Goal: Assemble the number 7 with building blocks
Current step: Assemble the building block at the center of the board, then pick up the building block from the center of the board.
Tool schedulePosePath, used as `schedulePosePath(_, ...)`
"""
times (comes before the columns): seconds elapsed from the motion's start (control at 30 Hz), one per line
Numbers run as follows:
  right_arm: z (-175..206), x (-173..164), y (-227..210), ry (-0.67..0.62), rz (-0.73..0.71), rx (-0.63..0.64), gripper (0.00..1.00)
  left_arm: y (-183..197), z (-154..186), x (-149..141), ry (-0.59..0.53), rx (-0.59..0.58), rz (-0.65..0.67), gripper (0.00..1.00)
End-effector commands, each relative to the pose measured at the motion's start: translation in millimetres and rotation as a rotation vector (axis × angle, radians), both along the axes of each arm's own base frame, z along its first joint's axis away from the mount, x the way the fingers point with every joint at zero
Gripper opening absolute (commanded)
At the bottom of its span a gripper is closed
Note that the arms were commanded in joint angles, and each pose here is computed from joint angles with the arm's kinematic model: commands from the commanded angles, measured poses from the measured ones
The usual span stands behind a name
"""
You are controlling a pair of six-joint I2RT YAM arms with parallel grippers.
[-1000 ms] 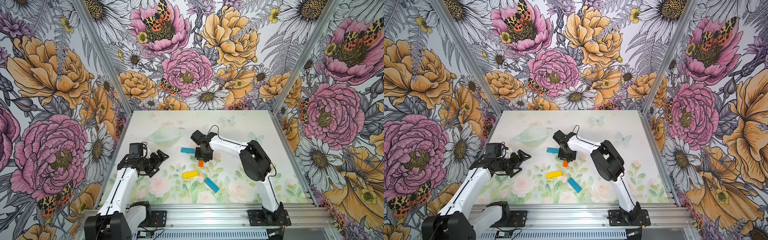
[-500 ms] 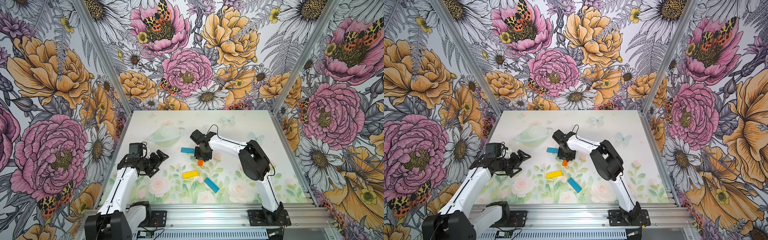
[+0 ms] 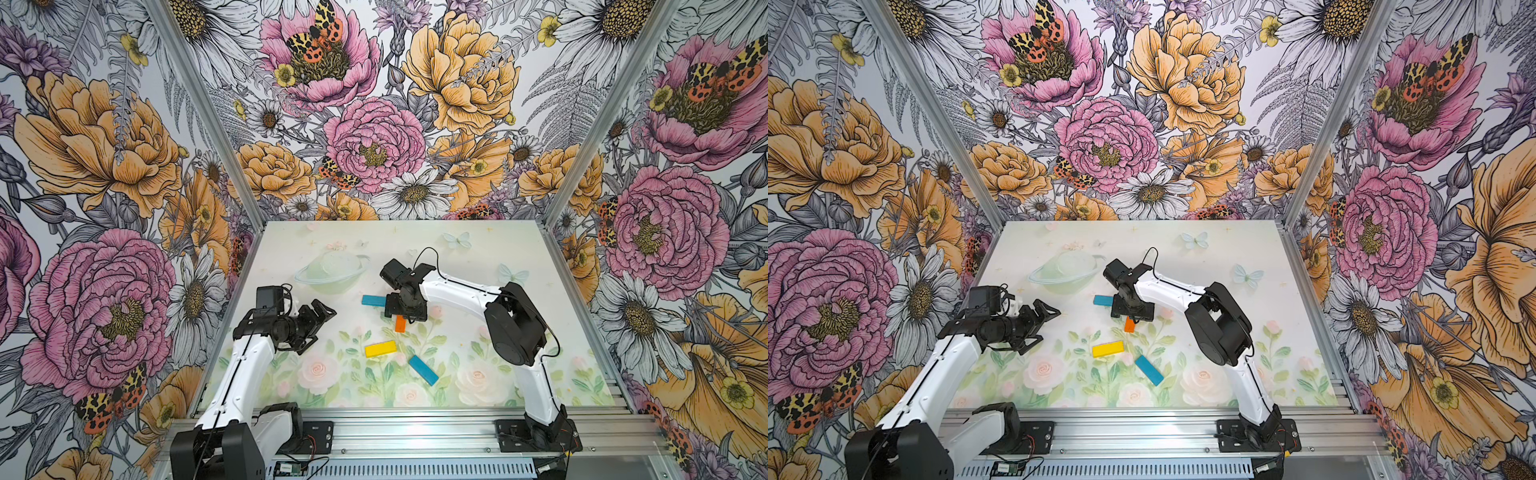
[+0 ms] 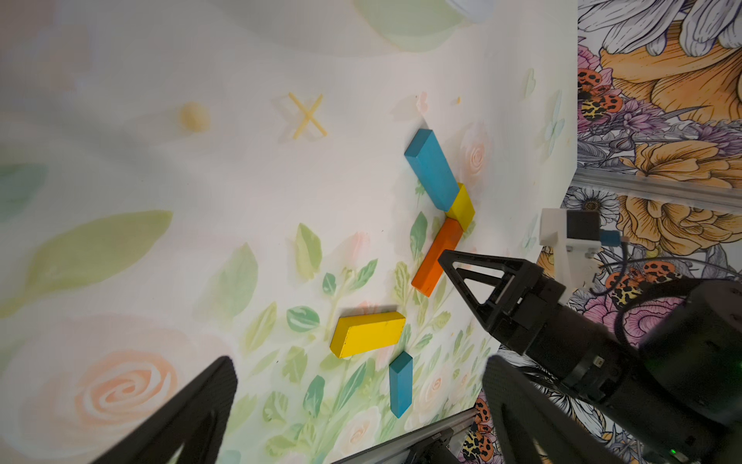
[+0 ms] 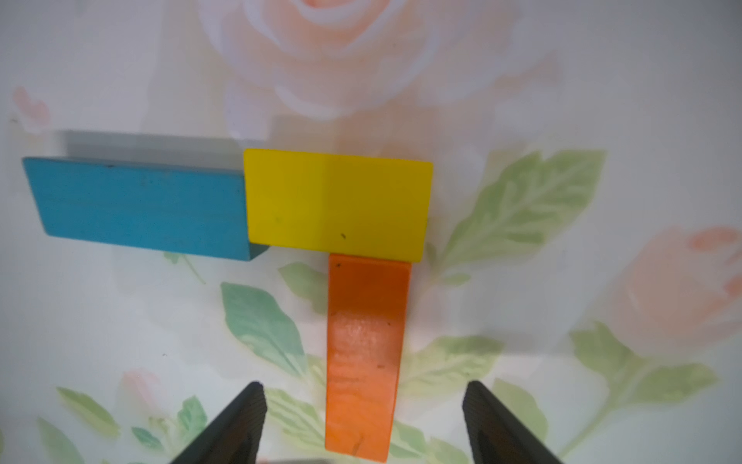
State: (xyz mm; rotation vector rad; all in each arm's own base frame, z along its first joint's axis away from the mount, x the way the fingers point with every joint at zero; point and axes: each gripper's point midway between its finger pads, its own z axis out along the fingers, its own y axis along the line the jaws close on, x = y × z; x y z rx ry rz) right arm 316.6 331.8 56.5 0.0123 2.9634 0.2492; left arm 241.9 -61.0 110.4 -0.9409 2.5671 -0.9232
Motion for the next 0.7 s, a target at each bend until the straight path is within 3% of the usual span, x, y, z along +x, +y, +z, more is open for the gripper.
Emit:
schedulePosePath(0.0,81.7,-5.5,22.9,-0.225,0.244,0.044,0.74,2.7,2.8,-2.5,-0.021,-0.013,-0.007,0.99)
schedulePosePath(0.13,87.5,-42.3,56.2,-0.197,0.607,0.125,0.67,6.6,4.7,-2.7,-0.019,-0.025,0.014,0.99)
schedulePosePath(0.3,55.9,-97.0,79.9,-0.185,0.990,-0.007,0.68,9.3,7.7,-1.1,-0.020,-0.040,0.034,0.99)
schedulePosePath(0.53,19.4,-119.9,93.0,-0.147,1.173,-0.161,0.69,9.1,7.5,-6.2,-0.016,-0.038,0.040,0.99)
schedulePosePath(0.67,2.2,-122.0,88.7,-0.125,1.270,-0.315,0.69,10.4,6.5,-7.9,-0.012,-0.035,0.044,0.99)
